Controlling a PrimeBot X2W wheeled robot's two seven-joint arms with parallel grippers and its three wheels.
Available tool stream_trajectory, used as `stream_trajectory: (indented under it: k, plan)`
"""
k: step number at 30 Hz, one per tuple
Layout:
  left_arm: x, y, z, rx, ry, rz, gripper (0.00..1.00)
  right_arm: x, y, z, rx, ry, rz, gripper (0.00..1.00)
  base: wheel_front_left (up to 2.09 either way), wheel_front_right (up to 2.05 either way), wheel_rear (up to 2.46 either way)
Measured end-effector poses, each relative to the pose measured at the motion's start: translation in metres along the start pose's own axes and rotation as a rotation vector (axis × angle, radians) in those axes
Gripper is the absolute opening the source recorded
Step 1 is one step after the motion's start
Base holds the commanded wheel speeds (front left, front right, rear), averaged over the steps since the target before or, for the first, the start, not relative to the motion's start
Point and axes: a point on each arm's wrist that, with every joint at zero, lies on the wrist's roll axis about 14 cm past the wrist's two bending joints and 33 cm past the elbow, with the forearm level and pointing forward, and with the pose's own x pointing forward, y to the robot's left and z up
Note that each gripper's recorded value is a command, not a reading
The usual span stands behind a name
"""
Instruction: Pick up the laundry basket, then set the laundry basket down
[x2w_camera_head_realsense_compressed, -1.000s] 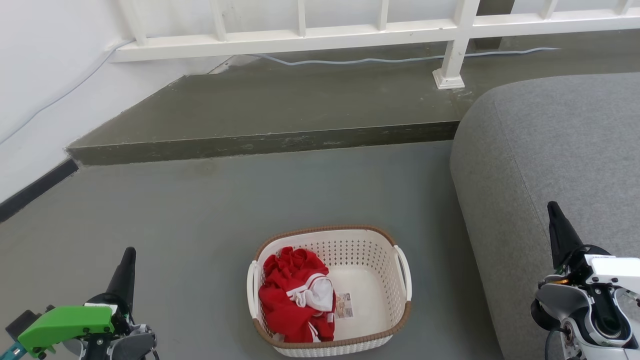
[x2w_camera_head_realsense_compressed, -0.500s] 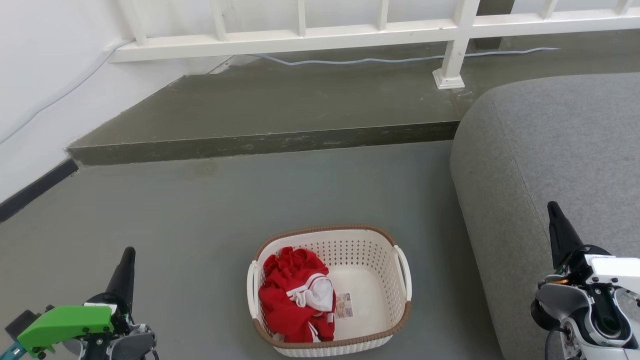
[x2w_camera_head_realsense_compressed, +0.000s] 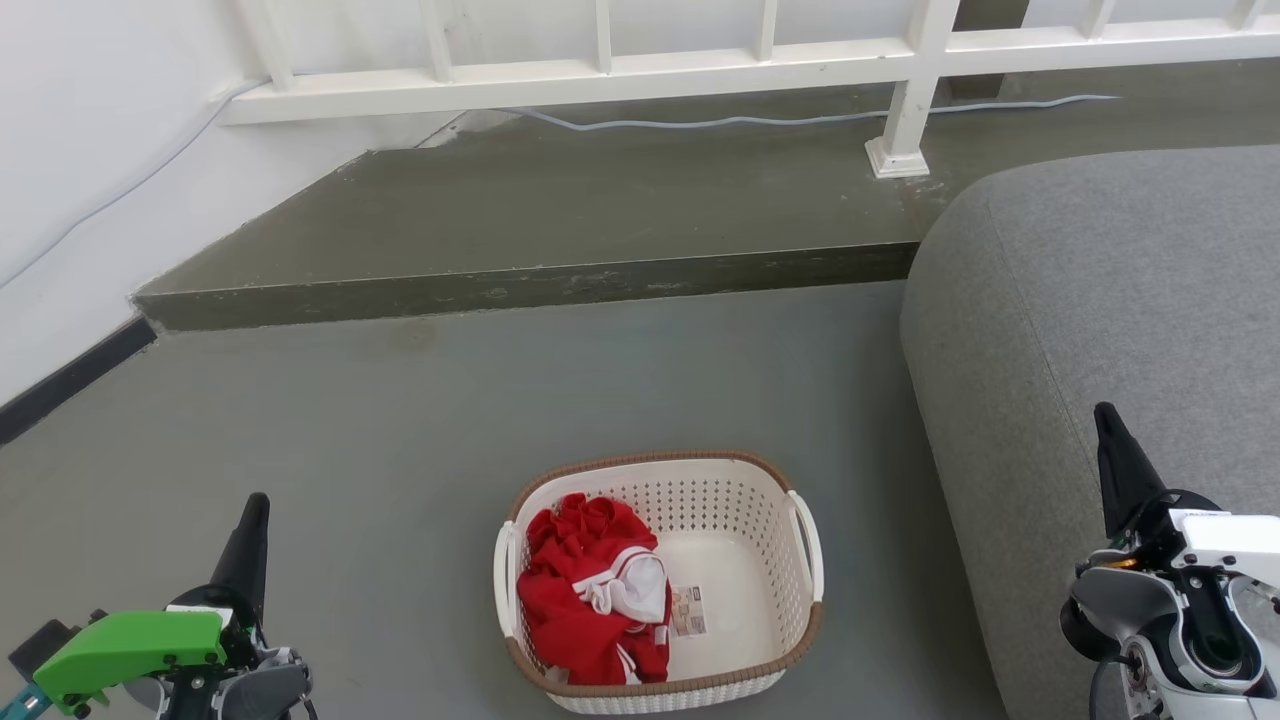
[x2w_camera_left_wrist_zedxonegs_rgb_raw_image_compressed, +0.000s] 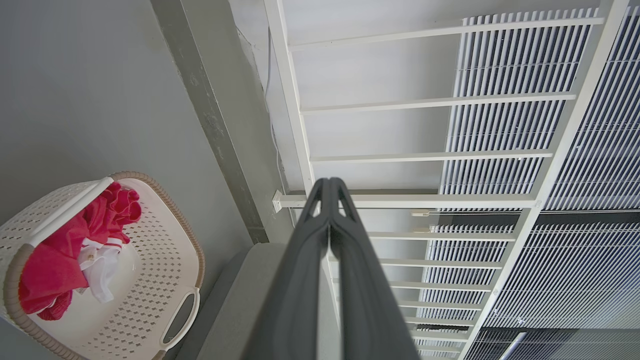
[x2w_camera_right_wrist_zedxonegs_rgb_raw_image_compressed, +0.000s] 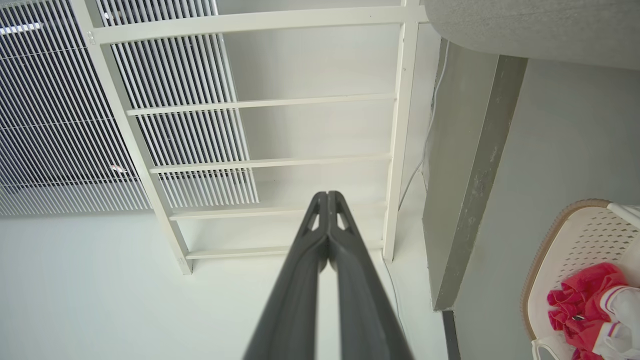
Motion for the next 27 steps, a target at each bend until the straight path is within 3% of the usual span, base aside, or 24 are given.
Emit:
stream_trajectory:
  k: [27]
  plan:
    - [0.0014, -0.0024, -0.0006, -0.003, 0.002, -0.007, 0.00, 0.0000, 0.0002, -0.0003, 0.002, 0.002, 0.001, 0.00, 0.00, 0.00, 0.00]
